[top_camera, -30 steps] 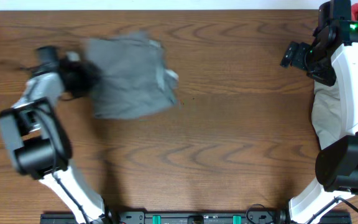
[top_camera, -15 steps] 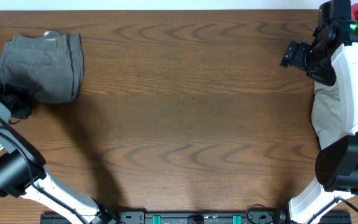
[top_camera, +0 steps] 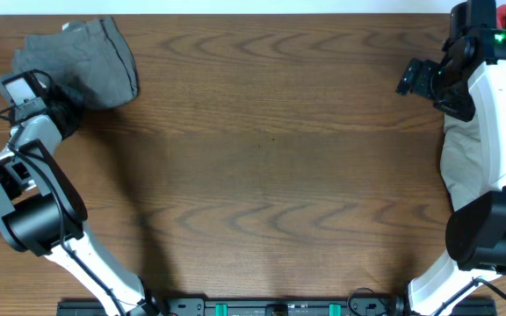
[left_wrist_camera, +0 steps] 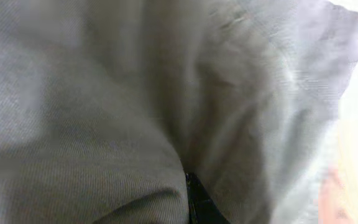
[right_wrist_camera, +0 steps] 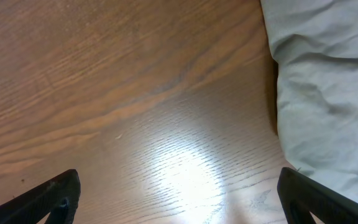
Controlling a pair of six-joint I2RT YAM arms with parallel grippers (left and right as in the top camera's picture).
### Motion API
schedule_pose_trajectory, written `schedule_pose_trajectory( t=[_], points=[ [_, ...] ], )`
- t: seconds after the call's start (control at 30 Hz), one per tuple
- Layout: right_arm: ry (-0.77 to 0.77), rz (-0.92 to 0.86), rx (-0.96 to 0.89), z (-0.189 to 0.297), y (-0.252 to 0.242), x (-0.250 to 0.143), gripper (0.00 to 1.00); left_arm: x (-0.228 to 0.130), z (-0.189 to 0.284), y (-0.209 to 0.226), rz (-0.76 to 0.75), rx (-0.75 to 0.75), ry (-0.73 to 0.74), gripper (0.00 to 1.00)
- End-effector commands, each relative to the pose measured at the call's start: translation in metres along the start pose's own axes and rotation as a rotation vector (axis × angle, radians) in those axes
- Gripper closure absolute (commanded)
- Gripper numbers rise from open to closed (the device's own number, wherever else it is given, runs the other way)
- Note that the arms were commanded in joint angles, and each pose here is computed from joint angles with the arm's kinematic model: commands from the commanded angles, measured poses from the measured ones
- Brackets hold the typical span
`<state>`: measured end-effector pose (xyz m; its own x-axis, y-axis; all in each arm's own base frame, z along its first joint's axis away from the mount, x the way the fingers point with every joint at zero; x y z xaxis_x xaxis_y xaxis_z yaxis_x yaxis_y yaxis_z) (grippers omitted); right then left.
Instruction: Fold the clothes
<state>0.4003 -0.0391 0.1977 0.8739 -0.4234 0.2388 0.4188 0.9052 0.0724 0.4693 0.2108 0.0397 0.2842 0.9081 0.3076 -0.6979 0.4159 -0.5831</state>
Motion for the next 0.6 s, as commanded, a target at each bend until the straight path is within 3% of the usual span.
schedule_pose_trajectory(
  t=[0.0, 0.27, 0.4, 0.57],
  points=[
    [-0.003, -0.024, 0.002, 0.001, -0.004, 0.002, 0.01, 0.009, 0.002, 0.026, -0.015, 0.079, 0.007, 0.94],
    [-0.003, -0.024, 0.001, 0.001, -0.004, 0.002, 0.01, 0.021, 0.030, 0.099, 0.071, 0.204, 0.091, 0.94],
    [-0.003, -0.024, 0.001, 0.001, -0.004, 0.002, 0.01, 0.025, 0.032, 0.097, 0.082, 0.157, 0.096, 0.94],
    [-0.003, -0.024, 0.001, 0.001, -0.004, 0.002, 0.01, 0.010, 0.017, 0.065, 0.006, 0.112, 0.100, 0.94]
  ],
)
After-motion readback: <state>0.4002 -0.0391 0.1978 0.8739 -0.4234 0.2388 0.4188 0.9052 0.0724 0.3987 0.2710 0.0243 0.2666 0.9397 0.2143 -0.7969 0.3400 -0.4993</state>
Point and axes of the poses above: each gripper's point midway between its finger pads, its own z axis back along the fingers, its own y axis along the line the jaws close on, x = y × z, the point moved 2 cm from there along z, back along the fingers, and after that the axes turned 2 degrees about z, right-handed, at the moved point
